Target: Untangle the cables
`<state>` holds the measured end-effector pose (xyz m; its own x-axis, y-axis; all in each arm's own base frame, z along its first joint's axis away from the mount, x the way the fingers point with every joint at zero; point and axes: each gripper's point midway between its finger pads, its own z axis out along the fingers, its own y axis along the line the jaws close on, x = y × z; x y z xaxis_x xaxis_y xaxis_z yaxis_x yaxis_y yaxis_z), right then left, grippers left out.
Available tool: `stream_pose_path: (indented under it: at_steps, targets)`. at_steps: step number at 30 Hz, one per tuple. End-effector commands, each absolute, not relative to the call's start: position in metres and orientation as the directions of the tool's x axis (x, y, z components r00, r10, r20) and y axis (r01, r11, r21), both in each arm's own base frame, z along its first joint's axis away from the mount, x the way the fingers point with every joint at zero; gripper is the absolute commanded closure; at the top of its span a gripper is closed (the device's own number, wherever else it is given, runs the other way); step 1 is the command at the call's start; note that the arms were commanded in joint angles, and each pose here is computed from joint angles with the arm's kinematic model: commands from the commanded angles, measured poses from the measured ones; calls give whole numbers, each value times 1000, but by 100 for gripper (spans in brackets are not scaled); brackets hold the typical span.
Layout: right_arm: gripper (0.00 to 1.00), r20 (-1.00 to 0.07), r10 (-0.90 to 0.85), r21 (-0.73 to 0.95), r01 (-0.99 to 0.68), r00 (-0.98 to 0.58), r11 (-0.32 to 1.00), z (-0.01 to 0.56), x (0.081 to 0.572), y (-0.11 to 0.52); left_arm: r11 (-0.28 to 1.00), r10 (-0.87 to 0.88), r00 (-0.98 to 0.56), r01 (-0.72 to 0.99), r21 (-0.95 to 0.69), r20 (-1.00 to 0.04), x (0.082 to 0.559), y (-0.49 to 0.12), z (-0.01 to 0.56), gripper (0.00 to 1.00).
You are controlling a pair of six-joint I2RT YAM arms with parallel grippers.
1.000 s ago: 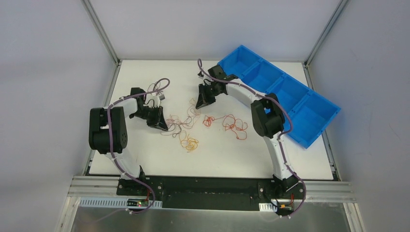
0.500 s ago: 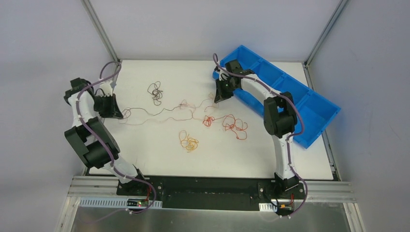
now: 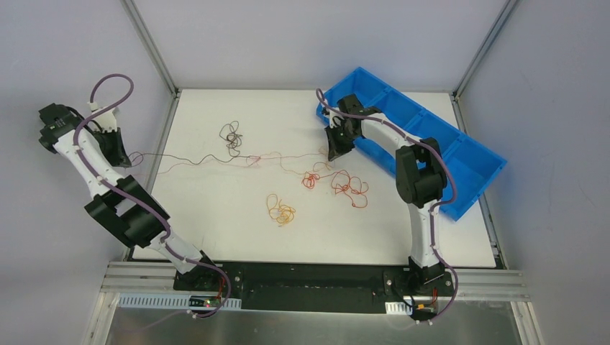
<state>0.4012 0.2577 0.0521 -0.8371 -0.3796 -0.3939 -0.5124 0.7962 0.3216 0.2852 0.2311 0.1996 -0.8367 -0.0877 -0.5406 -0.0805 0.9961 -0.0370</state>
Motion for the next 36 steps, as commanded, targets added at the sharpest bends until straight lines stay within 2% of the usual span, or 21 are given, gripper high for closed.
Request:
stream_pose_path:
  at_steps: [1,8,10,15,21,29,32,36]
  targets:
    - [100,-414,-416,285,-549,-810,786,73,396,247,995,-84,-840,-102,3,-536,277,249,214,100]
    - [100,-383,-438,258,-550,-813,795,64,392,234,980,-128,-812,-191,51,-569,275,281,236,100]
    - [100,-381,-434,265,-547,-816,794,64,392,233,985,-118,-798,-170,32,-591,278,277,243,100]
    - [100,-404,-396,366,-542,-825,757,84,388,258,984,-113,-685,23,-176,-720,295,204,285,100]
    - [100,-464,-390,422,-586,-795,692,117,382,288,958,-120,-538,158,-240,-834,304,135,364,100]
    - [100,-511,-379,454,-617,-771,642,143,379,311,886,-180,-438,317,-339,-881,295,58,431,100]
    - [100,-520,-356,474,-609,-777,636,153,380,316,876,-178,-485,318,-362,-856,287,46,410,100]
    - [100,-562,-296,529,-611,-772,589,185,383,332,868,-175,-613,274,-415,-770,274,44,340,100]
